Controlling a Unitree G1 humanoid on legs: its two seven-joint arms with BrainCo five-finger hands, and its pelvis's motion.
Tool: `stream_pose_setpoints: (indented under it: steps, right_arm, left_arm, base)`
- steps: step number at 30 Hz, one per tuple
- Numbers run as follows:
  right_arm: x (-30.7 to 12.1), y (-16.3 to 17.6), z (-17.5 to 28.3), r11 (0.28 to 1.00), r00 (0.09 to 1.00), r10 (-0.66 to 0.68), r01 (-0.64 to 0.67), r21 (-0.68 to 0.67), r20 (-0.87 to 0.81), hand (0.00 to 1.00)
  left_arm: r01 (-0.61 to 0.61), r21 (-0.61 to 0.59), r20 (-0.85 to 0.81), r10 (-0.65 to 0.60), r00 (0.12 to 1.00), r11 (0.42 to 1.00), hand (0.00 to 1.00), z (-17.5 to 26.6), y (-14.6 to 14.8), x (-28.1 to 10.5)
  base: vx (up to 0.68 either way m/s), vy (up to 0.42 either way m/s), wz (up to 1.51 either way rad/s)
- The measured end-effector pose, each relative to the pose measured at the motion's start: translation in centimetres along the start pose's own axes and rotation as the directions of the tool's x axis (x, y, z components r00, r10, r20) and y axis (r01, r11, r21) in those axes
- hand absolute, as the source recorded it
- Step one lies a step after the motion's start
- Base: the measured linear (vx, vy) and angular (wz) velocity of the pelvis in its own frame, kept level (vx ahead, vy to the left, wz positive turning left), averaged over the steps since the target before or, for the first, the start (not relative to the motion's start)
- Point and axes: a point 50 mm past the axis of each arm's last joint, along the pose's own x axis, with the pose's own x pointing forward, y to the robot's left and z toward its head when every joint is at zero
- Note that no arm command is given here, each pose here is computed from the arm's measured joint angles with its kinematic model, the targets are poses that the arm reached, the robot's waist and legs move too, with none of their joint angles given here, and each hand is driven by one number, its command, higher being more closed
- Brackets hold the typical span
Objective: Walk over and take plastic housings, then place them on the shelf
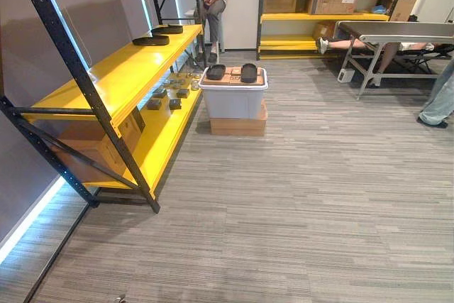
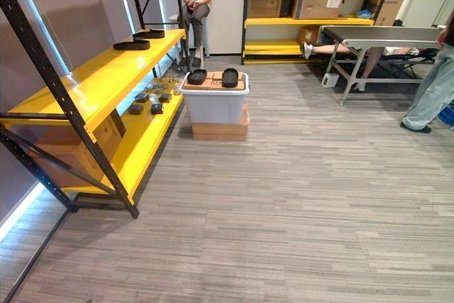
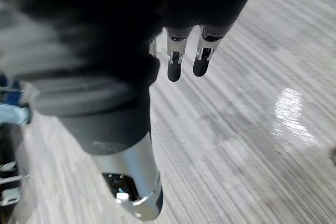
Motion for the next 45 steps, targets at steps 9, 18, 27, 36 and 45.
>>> stream_pose_setpoints:
  steps: [9, 18, 27, 36, 45]
  right_arm:
    - [0.0, -0.6, -0.4, 1.0, 0.999, -0.019, 0.019, 0.0, -0.028, 0.0]
    - [-0.1, -0.3, -1.7, 0.998, 0.996, -0.043, 0.047, 0.052, -0.078, 0.0]
    - [-0.3, 1.5, -3.1, 0.997, 0.993, -0.014, 0.023, 0.076, -0.113, 0.0]
    - [-0.4, 2.4, -3.5, 0.997, 0.992, 0.005, 0.004, 0.076, -0.123, 0.0]
    - [-0.6, 3.8, -4.3, 0.998, 0.989, 0.043, -0.036, 0.05, -0.144, 0.0]
  left_arm:
    - [0.018, -0.126, -0.024, -0.021, 0.999, 0.992, 0.0, -0.7, 0.6, -0.2]
    - [-0.018, -0.248, -0.104, -0.008, 0.995, 0.969, 0.0, -3.2, 0.3, -0.9]
    - [-0.028, -0.255, -0.115, -0.001, 0.993, 0.967, 0.0, -3.5, -0.1, -1.0]
    - [-0.007, -0.235, -0.118, -0.022, 0.993, 0.972, 0.0, -3.6, -0.8, -1.1]
    - [0.001, -0.223, -0.118, -0.028, 0.993, 0.975, 0.0, -3.6, -1.1, -1.1]
  base:
    - [-0.03, -0.009, 0.05]
    - [-0.05, -0.009, 0.02]
    - [-0.02, -0.011, 0.04]
    - [-0.01, -0.004, -0.03]
    - [-0.03, -0.005, -0.12]
